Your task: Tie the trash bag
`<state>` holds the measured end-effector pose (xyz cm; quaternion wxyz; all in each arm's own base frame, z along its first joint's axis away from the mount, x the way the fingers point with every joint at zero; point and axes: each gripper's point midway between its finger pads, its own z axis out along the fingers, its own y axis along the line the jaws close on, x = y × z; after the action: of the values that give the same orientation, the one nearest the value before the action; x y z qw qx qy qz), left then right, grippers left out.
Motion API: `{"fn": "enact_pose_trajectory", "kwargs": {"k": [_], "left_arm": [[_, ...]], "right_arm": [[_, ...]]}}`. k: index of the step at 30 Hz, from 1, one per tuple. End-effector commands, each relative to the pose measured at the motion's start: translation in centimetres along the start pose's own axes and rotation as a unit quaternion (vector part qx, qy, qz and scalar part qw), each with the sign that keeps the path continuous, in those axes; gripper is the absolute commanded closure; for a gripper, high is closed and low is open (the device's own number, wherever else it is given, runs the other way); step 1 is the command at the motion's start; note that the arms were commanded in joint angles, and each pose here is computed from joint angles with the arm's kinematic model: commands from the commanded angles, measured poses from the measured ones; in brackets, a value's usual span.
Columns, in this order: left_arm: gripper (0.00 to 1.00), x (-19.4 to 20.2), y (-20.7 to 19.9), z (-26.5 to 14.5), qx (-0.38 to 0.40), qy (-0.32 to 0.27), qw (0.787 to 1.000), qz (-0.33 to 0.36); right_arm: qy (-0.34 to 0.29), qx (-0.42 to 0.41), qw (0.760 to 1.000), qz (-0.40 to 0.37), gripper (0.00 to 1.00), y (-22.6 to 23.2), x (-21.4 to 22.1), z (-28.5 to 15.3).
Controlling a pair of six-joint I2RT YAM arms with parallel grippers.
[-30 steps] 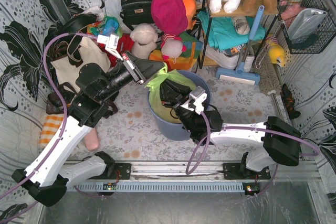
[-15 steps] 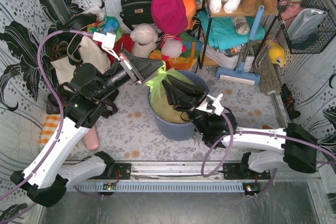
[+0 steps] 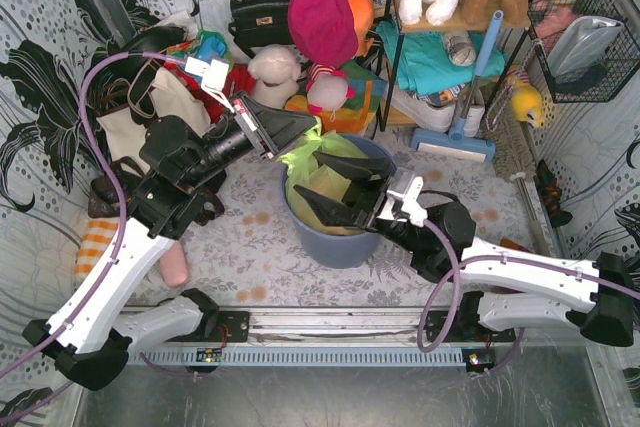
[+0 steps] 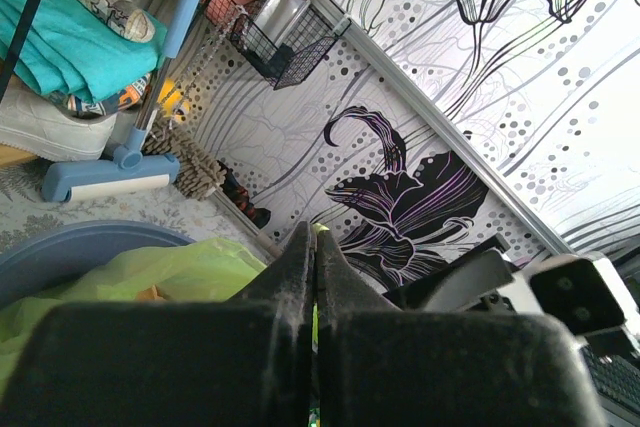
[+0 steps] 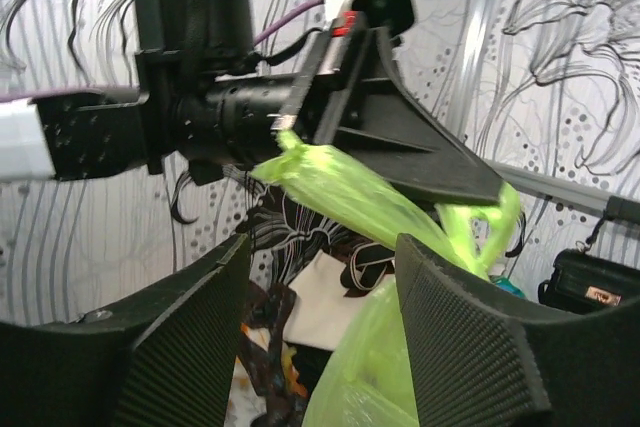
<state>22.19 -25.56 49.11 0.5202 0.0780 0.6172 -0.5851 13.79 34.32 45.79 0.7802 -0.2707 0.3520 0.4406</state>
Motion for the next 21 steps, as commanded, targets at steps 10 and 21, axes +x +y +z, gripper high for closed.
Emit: {"fn": "enact_pose_trajectory", "kwargs": {"k": [10, 21], "left_arm": [[1.0, -1.9, -2.8, -0.3, 0.044, -0.025, 0.999, 0.015], [1.0, -1.8, -3.0, -0.3, 0.053, -0.023, 0.998, 0.015]], "right_arm": [[-0.018, -0.068, 0.985, -0.157, 0.37, 0.8, -3.5, 2.1], [-0.011, -0.008, 0.973, -0.23, 0.46, -1.7, -3.6, 3.7]]}}
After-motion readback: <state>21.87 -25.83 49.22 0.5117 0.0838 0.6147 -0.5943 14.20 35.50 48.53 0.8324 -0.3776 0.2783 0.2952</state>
